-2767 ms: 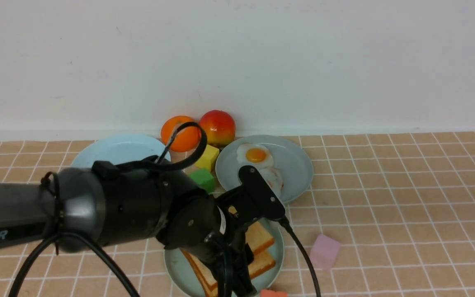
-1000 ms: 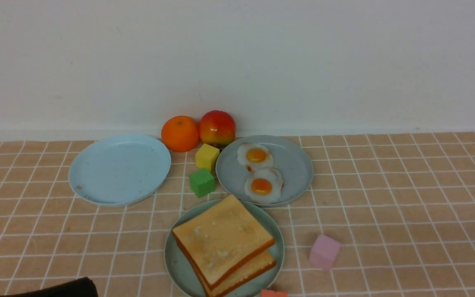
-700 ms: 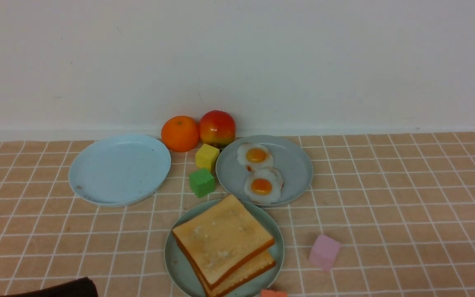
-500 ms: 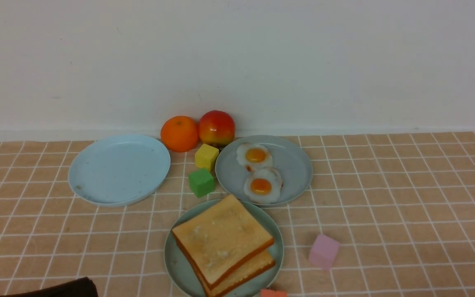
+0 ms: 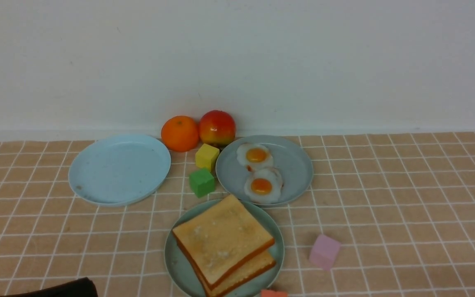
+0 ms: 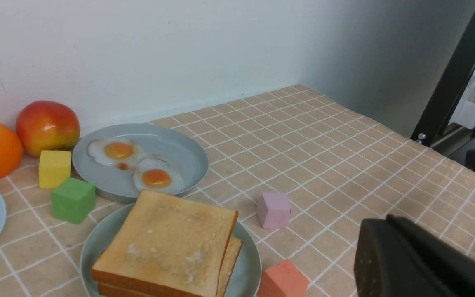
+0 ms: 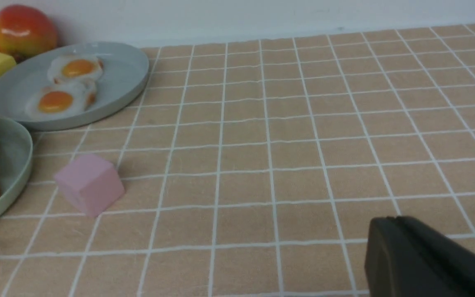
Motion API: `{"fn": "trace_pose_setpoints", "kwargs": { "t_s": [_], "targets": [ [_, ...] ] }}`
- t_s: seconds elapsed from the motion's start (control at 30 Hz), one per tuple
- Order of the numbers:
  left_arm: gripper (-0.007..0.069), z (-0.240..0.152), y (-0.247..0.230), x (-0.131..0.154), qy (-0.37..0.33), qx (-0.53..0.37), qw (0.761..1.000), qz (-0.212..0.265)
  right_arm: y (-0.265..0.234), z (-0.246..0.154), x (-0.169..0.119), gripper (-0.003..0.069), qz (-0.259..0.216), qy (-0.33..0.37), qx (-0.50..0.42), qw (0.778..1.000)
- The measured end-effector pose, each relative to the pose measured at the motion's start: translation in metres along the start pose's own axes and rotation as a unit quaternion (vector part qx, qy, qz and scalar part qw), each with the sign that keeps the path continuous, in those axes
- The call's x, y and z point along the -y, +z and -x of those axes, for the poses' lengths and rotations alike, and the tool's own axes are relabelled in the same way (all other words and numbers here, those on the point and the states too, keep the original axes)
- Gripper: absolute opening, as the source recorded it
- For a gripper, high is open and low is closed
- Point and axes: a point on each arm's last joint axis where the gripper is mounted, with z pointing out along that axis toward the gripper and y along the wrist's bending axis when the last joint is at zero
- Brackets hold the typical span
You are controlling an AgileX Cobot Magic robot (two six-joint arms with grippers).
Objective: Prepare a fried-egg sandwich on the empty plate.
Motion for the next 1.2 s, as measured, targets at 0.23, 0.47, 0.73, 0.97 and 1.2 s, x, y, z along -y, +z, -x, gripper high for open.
{"fn": "trace_pose_setpoints", "kwargs": {
  "t_s": [0.23,0.47,0.73,0.97,1.2],
  "targets": [
    [-0.0013,0.0,0.0,0.0,0.0,0.0,1.0,0.0,0.0,-0.0001,-0.0002,-0.0015,0.001,0.0,0.0,1.0],
    [-0.001,0.0,0.0,0.0,0.0,0.0,1.0,0.0,-0.0003,-0.0015,-0.0041,-0.0015,0.023,-0.047,-0.009,0.999],
    [-0.0008,0.0,0.0,0.0,0.0,0.0,1.0,0.0,-0.001,-0.0023,-0.0066,-0.0014,0.036,-0.055,-0.019,0.998],
    [-0.0002,0.0,0.0,0.0,0.0,0.0,1.0,0.0,-0.001,-0.0024,-0.0064,-0.001,0.035,-0.055,-0.019,0.998],
    [-0.0001,0.0,0.0,0.0,0.0,0.0,1.0,0.0,-0.001,-0.0026,-0.0065,-0.0006,0.035,-0.054,-0.02,0.998]
  ]
}}
